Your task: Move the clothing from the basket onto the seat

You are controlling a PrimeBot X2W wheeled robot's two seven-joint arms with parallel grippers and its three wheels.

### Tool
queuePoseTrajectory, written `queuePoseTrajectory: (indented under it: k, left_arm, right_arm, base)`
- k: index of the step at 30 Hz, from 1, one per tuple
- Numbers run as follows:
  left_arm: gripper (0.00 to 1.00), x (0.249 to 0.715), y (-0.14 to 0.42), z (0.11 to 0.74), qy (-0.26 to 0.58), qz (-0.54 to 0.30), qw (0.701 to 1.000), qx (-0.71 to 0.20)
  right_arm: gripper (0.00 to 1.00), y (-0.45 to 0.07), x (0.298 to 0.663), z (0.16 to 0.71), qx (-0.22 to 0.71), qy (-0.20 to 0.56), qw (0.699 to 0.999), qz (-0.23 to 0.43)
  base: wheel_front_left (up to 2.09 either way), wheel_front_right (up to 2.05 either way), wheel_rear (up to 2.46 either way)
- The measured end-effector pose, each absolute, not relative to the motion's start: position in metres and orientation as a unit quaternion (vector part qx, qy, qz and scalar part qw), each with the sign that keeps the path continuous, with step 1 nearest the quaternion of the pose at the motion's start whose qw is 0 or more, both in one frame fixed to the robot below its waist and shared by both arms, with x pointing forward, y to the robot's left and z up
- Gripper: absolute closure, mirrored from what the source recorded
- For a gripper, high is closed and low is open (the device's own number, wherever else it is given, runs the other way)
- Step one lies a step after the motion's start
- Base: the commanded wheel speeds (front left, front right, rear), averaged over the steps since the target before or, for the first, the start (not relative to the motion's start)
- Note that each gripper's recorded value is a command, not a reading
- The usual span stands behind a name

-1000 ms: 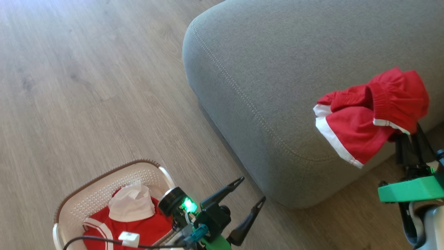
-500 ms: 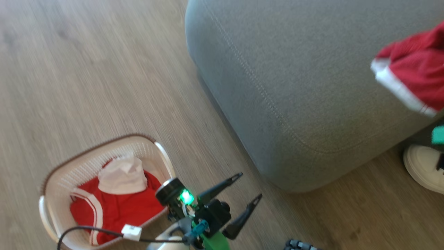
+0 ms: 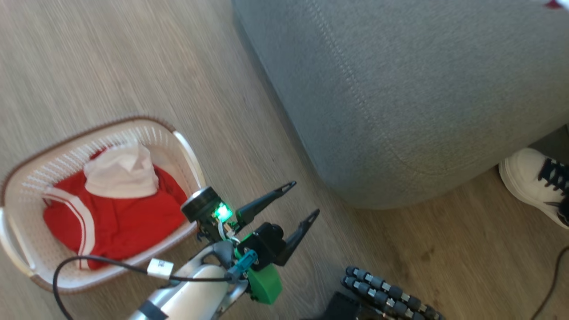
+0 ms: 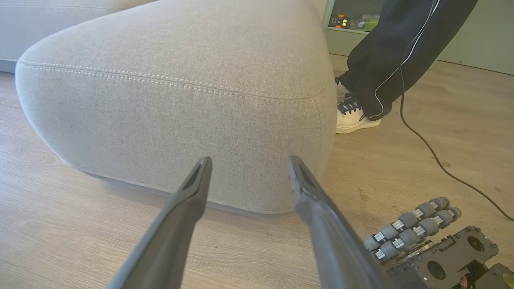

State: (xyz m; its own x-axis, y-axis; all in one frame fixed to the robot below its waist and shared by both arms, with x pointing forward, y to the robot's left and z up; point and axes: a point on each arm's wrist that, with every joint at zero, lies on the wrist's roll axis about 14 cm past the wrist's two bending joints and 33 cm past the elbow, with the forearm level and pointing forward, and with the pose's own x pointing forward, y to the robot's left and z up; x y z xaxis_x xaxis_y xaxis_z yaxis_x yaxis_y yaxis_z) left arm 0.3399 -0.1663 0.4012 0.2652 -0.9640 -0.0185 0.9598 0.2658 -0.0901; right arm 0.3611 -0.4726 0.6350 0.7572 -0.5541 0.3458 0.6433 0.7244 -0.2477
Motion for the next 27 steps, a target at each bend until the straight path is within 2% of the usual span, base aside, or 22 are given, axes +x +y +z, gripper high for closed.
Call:
queuePoseTrajectory:
  k: [11,16,27]
  left_arm:
    - [0.00,0.366,-0.153,0.357,0.063,-0.579,0.812,-0.033]
    - [0.00,0.377,-0.144,0.344,0.070,-0.562,0.824,-0.031]
    - [0.00,0.384,-0.125,0.325,0.087,-0.531,0.843,-0.020]
  right_arm:
    - [1.00,-0.482,0.449,0.619,-0.178,-0.107,0.933,-0.295]
    - [1.00,-0.476,0.489,0.595,-0.165,-0.089,0.943,-0.277]
    - [1.00,-0.492,0.516,0.494,-0.121,0.038,0.947,-0.294]
  base:
    - [0.00,0.00,0.00]
    - [0.00,0.00,0.00]
    - [0.00,0.00,0.00]
